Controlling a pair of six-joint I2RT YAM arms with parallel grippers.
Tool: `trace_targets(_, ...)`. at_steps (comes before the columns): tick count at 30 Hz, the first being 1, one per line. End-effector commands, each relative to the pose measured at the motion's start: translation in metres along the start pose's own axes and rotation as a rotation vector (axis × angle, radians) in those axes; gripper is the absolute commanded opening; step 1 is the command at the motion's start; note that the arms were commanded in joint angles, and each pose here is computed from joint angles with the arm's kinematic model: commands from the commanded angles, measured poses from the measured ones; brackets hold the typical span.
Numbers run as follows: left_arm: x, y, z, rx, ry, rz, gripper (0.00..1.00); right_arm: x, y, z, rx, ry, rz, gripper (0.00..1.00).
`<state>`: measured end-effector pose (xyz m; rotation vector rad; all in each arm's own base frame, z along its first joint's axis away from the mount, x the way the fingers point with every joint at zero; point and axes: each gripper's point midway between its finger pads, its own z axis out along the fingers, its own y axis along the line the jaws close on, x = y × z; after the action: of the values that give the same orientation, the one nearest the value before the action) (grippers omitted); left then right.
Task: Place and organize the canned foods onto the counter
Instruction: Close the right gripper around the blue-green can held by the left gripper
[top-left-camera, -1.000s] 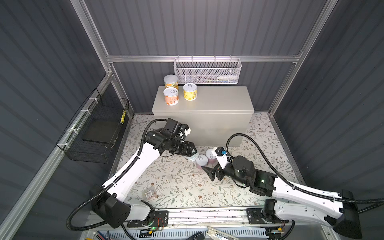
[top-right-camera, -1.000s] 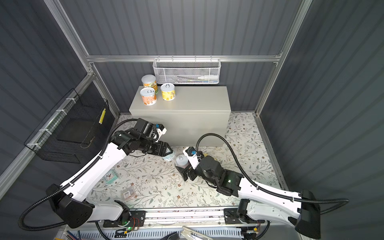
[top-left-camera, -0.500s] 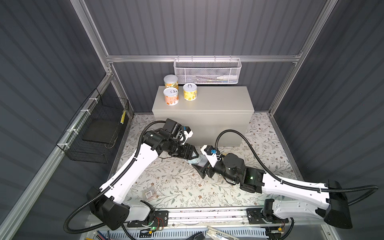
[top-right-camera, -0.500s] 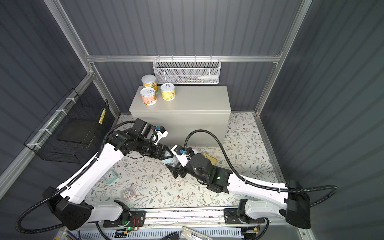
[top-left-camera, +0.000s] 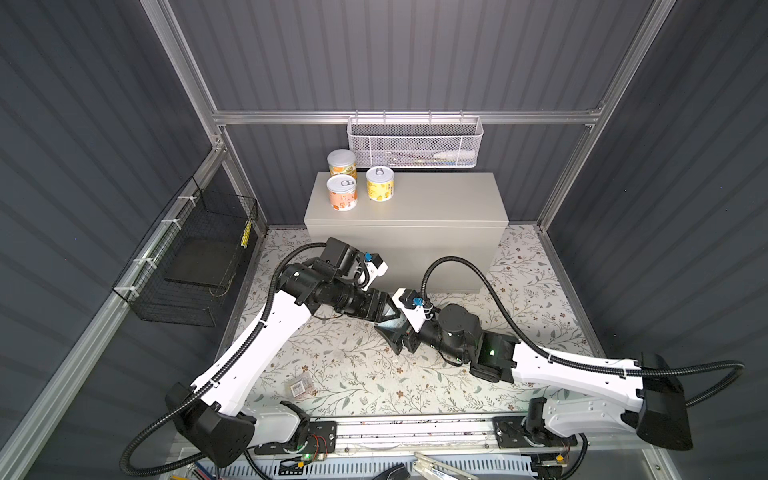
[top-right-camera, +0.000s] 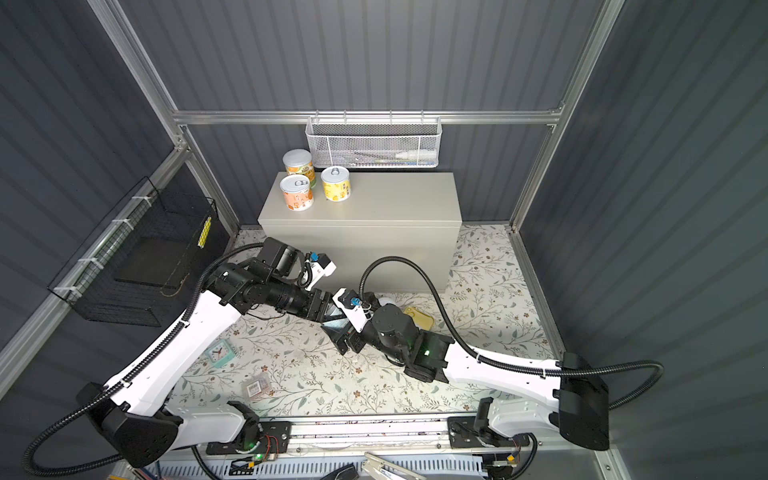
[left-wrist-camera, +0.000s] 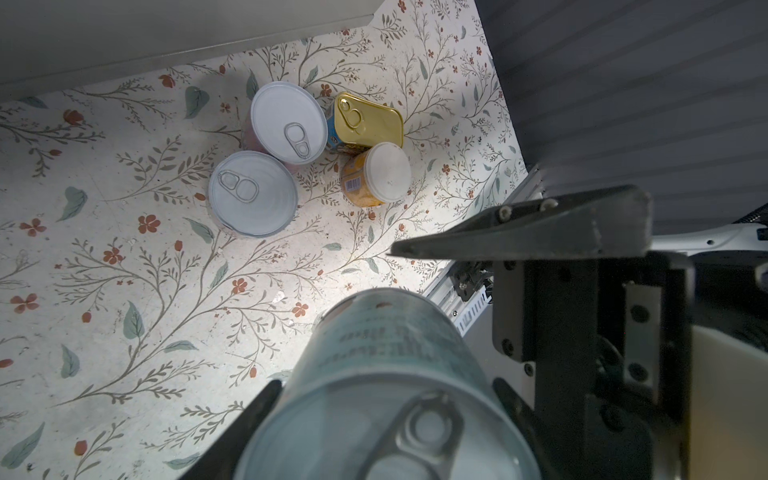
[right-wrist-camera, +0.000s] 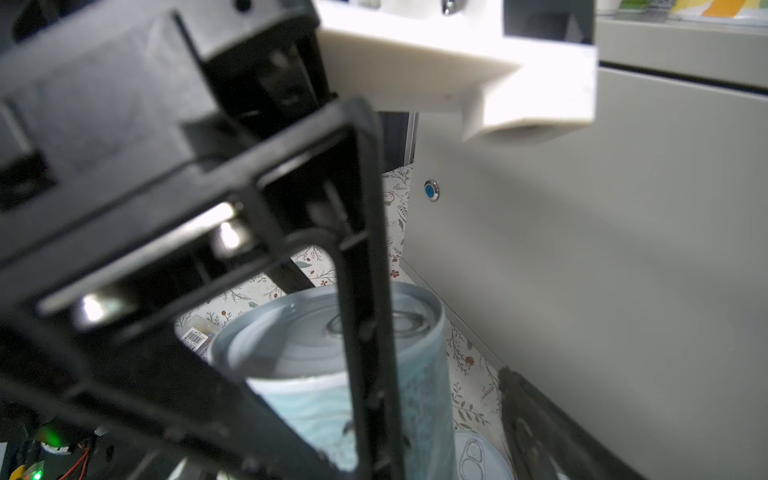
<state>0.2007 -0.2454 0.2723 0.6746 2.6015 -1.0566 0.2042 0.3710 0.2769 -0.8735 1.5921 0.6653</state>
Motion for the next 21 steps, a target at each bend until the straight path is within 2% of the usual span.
trace_targets(1,-0.0066,-0.0241,-0.0156,0.081,-0.038,0.051,0.51,-0.0198,0.0015,0.0024,-0.001,-0.056,-0.004,0.99)
trace_targets(16,-0.0085,-0.0293,-0.0191,0.097,-0.042,0.041,0.51,-0.0213,0.0045,0.0089,-0.005,-0.056,-0.033,0.99)
trace_targets(21,-0.0056,-0.0265,-0.0169,0.090,-0.026,0.033,0.51,-0.0288,0.0040,0.0079,-0.003,-0.085,-0.037,0.95)
